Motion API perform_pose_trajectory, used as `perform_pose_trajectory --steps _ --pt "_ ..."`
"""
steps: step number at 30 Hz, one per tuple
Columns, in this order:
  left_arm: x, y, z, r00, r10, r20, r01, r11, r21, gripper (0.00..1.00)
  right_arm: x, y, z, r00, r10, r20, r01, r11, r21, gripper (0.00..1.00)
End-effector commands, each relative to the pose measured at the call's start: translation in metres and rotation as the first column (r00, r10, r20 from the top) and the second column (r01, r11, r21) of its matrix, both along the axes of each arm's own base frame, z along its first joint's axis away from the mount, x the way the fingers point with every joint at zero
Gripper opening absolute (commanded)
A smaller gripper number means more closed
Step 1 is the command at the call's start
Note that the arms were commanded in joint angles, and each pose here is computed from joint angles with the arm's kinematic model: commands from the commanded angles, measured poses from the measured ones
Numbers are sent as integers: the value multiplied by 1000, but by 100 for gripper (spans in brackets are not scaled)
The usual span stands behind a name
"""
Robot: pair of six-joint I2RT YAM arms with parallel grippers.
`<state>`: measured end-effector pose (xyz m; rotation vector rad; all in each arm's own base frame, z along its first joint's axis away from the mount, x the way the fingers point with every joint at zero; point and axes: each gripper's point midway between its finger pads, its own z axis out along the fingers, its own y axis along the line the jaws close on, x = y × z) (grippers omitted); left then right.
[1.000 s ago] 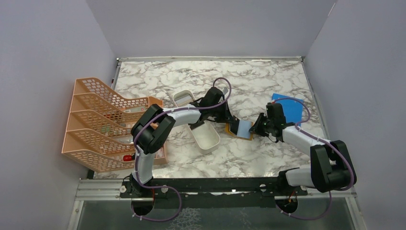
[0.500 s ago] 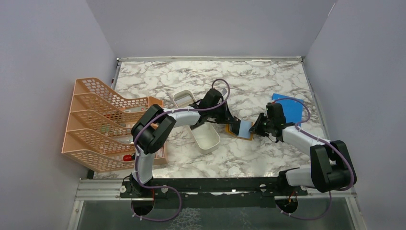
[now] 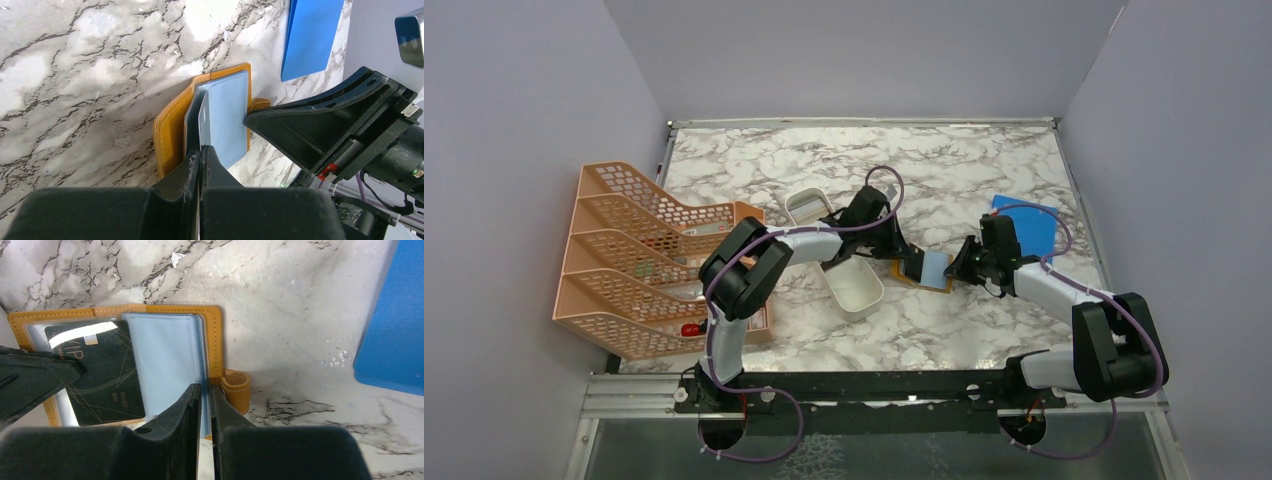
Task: Put the credit cards into the card holder
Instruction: Insert the credit card into the card holder.
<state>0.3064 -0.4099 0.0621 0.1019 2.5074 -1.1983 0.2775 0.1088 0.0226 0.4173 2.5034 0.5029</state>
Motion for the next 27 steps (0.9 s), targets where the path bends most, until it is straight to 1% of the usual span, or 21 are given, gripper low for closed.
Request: perform_pose_trajectory --steps 1,18,27 --pt "5 5 -15 1000 9 4 -9 999 38 0 -4 -4 -8 1000 6 -23 -7 999 -34 16" --pt "-6 0 -29 999 -25 -22 26 999 39 0 -4 -2 -12 999 9 -42 -10 1000 -25 16" --pt "-10 2 -45 999 -43 -28 46 995 94 0 -4 -4 -16 999 1 -45 -2 1000 -31 16"
